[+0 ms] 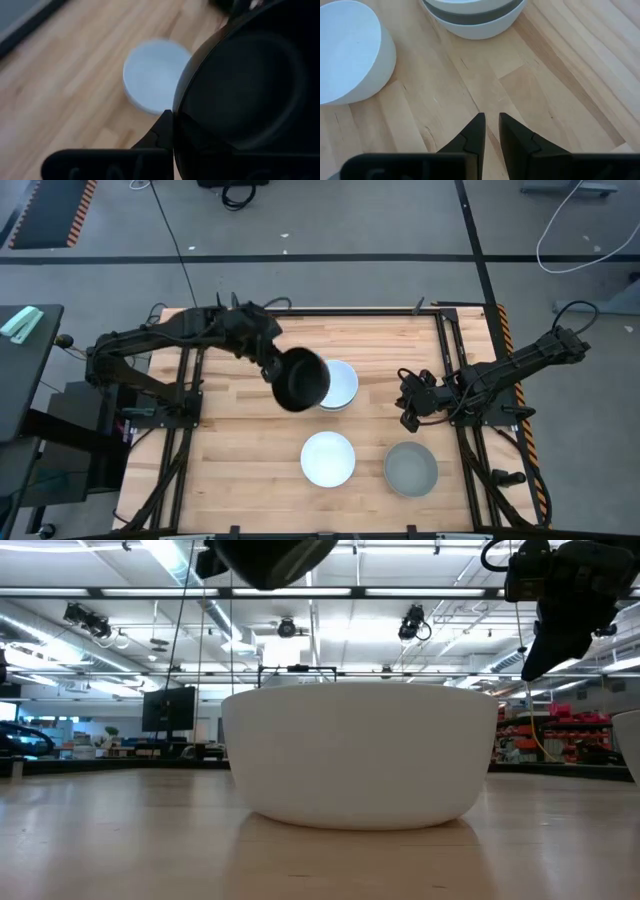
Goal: Nest bowls inside each other
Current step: Stack the black bowl on the top white bowl
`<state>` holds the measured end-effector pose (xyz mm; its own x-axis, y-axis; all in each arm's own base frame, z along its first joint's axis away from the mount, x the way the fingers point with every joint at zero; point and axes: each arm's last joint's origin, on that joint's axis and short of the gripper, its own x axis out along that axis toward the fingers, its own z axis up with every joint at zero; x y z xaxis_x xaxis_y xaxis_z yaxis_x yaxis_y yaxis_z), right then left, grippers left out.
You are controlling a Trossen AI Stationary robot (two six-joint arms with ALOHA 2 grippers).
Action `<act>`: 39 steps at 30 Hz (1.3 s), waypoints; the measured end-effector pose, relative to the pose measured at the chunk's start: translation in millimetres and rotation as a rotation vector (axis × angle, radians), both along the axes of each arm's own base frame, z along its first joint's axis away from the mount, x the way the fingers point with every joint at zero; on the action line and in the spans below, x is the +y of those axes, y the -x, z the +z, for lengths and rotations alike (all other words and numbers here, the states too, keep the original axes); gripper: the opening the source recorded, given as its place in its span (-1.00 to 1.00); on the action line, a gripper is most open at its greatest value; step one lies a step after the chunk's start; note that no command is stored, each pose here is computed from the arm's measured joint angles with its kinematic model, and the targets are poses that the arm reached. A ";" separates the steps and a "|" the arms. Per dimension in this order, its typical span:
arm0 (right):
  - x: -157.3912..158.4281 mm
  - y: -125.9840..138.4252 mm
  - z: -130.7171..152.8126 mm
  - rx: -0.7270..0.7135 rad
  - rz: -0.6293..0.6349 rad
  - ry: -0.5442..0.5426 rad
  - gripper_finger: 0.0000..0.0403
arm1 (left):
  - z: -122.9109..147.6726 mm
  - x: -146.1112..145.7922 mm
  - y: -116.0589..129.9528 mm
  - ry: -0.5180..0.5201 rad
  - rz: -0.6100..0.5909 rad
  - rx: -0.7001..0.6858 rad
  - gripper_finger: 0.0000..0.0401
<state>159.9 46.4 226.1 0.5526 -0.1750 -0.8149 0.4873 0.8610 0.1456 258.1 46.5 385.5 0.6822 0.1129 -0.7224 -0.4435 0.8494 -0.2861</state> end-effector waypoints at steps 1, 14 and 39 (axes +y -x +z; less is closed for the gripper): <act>0.0 0.0 0.0 0.000 0.000 0.000 -0.69 | 3.6 1.9 -0.6 -0.005 0.006 -0.024 -0.96; 0.4 -1.2 0.6 -0.013 -0.001 -0.005 -0.69 | -17.2 29.7 -24.9 -0.004 0.028 0.027 -0.92; -3.1 -3.4 3.2 -0.061 -0.025 0.140 -0.76 | -107.2 89.9 -90.7 0.057 -0.015 0.162 -0.96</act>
<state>163.3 43.3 229.3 0.5942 -0.2988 -0.7468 0.5029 0.8626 0.0550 348.8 136.4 278.3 0.5579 0.0595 -0.8278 -0.4753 0.8405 -0.2600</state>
